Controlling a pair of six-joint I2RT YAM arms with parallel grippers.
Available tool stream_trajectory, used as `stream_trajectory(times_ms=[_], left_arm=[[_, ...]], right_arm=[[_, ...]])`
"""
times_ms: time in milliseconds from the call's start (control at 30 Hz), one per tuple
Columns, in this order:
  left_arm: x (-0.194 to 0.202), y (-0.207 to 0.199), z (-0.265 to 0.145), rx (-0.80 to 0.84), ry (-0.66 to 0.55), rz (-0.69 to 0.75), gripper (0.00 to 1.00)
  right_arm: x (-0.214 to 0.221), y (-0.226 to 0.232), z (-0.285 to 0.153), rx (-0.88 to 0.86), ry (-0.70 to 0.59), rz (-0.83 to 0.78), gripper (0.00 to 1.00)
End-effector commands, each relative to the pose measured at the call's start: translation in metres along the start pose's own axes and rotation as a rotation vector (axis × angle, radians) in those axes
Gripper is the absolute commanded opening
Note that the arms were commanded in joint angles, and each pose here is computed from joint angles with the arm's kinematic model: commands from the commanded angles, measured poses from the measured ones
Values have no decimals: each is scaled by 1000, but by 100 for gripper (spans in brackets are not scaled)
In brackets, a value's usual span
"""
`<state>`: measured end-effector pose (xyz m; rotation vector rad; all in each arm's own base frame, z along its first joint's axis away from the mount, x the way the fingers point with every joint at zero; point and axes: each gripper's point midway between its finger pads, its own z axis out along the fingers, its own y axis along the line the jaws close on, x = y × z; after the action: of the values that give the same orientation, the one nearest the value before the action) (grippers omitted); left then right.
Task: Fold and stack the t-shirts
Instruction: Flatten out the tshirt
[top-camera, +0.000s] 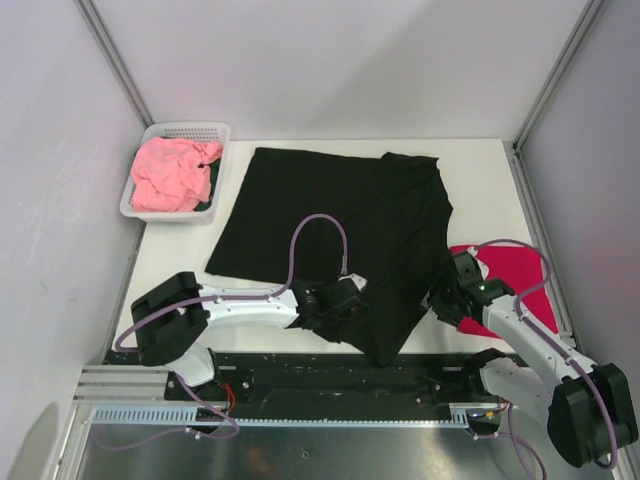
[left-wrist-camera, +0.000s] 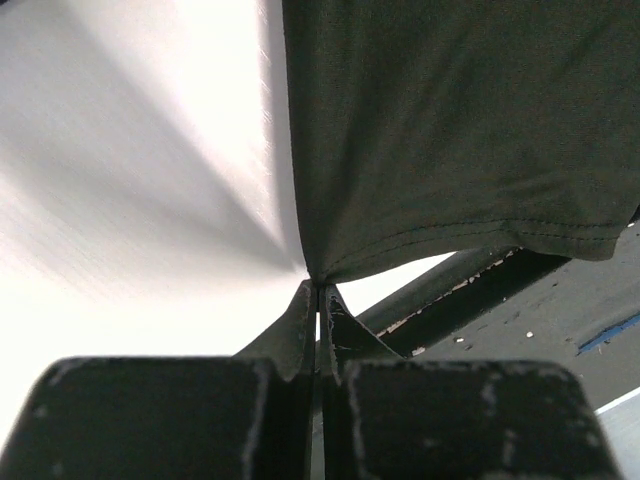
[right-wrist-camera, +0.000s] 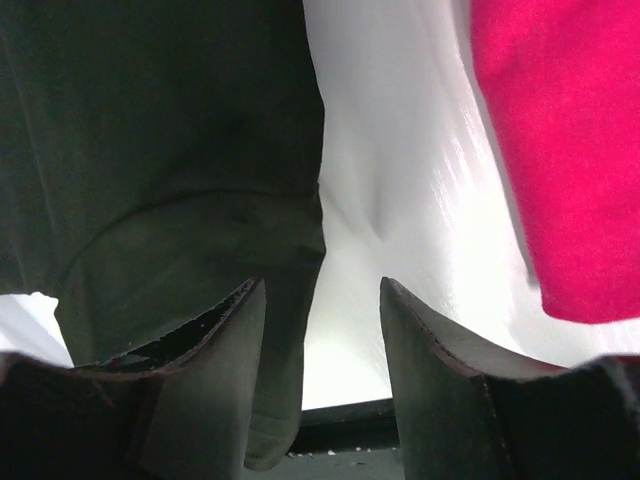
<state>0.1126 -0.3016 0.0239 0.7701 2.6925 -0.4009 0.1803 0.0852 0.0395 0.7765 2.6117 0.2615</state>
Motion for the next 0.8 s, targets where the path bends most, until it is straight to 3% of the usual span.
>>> stream_trajectory(times_ms=[0,333,567,633,767], left_arm=[[-14,-7,-13,24,-41,-2,0],[-17,-18,-21,82,-36,31,0],[-20,-21,-22,95,-37,35,0],[-21,-23,-23,97,-41,36,0],[-24,-23,-25,100,-47,35,0]], right_arm=[[-5,15,8,-43,-22,17,55],[29,18,18,15,34,-14,54],[53,9,25,66,79,-30,47],[55,9,28,75,84,-30,39],[54,4,27,89,98,-30,5]])
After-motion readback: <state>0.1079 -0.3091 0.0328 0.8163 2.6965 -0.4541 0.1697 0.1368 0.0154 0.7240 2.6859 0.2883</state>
